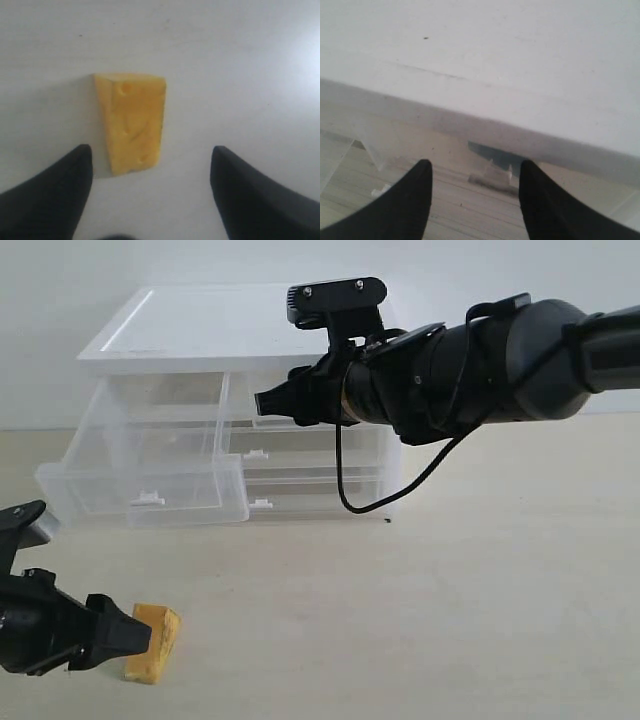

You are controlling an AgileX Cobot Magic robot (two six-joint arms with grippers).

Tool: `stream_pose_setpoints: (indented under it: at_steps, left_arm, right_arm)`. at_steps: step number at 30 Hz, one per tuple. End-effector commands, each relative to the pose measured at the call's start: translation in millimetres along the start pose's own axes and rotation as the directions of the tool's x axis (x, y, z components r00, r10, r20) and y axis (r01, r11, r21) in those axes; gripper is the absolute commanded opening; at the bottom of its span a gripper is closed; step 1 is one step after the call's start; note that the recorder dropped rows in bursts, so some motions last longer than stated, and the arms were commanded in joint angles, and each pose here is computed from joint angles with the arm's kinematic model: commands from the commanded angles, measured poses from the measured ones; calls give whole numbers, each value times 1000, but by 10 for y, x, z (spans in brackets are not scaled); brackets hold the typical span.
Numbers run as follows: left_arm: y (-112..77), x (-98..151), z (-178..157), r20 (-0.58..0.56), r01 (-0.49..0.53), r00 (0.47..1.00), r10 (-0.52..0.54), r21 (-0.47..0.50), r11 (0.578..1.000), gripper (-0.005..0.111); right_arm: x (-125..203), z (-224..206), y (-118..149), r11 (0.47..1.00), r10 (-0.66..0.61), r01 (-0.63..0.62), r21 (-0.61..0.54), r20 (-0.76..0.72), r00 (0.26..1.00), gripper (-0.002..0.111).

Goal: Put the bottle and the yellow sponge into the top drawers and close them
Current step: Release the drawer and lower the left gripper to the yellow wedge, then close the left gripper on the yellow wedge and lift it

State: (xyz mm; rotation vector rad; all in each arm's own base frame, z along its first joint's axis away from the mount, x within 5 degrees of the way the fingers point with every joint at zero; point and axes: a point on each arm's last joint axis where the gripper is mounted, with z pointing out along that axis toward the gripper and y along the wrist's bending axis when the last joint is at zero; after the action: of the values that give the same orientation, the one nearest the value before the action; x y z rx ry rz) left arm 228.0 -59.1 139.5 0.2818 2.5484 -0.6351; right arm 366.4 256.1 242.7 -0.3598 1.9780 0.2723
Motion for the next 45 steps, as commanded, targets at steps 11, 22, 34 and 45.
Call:
stream_pose_setpoints:
  at_steps: [11, 22, 34, 45]
  left_arm:
    - [7, -26, 10, 40, 21, 999, -21, -14, 1000, 63]
    - [48, -102, 24, 47, 11, 999, -9, -50, 999, 63]
    - [-137, -118, 349, -38, -70, 997, 67, -75, 995, 63]
    - [-113, -168, 354, -6, -16, 1000, 15, -144, 989, 63]
  right_arm:
    - [-9, 95, 23, 997, -61, 61, -48, 3, 998, 49]
    - [-9, 95, 23, 997, -61, 61, -48, 3, 998, 49]
    - [-6, 95, 34, 996, -61, 61, -60, 0, 998, 49]
    - [-3, 94, 42, 996, -62, 61, -70, -2, 998, 49]
